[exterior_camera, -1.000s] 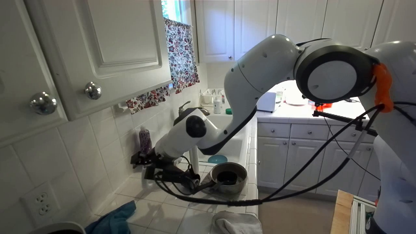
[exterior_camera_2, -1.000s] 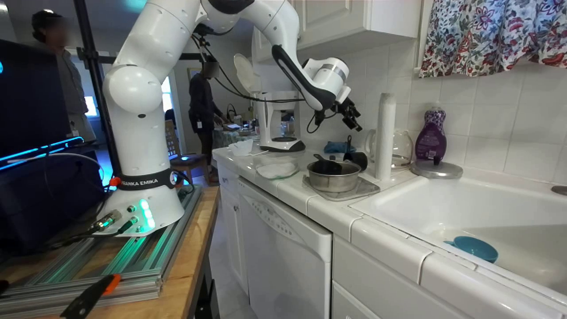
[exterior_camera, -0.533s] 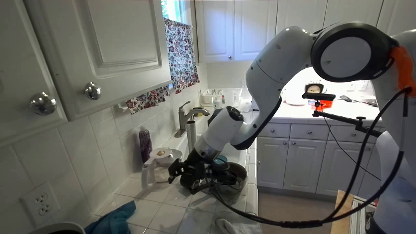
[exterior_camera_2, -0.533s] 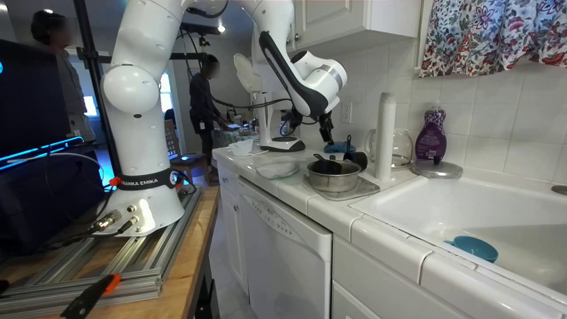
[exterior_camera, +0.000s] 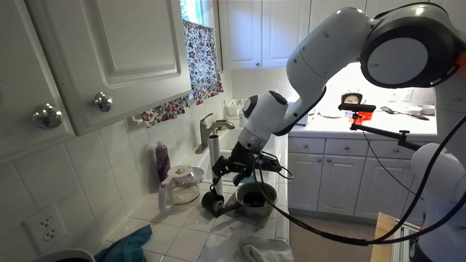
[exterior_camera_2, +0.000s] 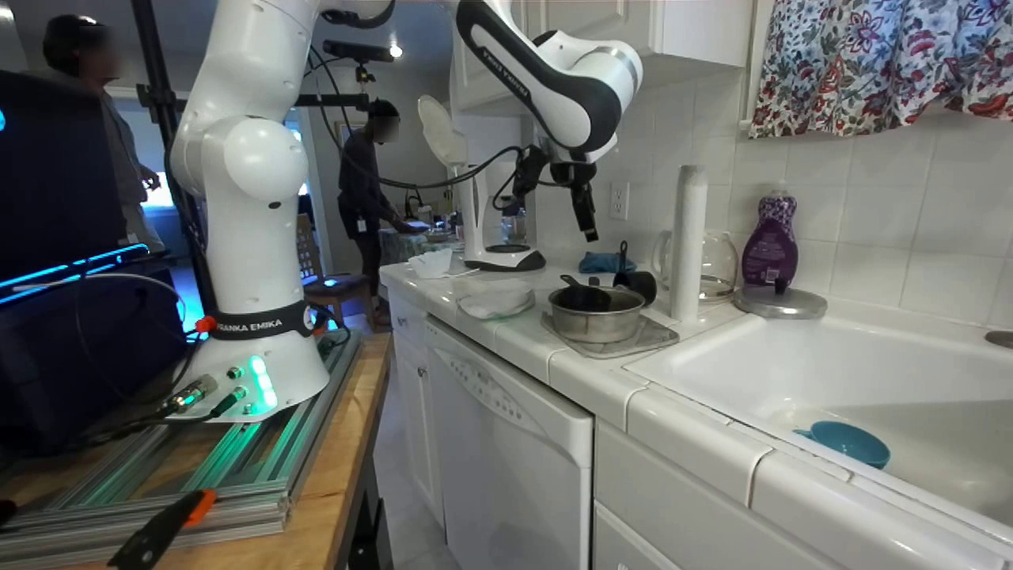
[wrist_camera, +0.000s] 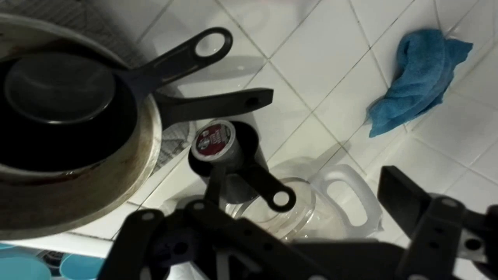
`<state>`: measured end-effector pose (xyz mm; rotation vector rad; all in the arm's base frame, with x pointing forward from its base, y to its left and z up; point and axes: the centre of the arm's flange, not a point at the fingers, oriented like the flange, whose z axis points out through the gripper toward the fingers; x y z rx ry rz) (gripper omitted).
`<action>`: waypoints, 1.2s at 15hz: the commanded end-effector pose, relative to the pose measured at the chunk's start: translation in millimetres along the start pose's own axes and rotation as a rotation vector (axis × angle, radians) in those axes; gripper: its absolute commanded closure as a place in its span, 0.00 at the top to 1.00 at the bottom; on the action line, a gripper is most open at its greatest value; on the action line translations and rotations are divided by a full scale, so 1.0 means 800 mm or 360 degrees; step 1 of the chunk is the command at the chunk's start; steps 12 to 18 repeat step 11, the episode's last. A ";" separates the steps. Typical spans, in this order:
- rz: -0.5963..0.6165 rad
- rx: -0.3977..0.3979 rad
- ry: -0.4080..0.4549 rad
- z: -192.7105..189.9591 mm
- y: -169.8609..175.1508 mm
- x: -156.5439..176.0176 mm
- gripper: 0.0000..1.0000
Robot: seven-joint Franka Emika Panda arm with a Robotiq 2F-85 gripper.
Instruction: Put a black pot inside the silver bowl, remove the other black pot from the kettle and put it on the counter
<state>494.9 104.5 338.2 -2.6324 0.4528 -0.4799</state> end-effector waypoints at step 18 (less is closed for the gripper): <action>-0.0265 -0.0306 -0.0070 -0.103 -0.029 0.001 1.00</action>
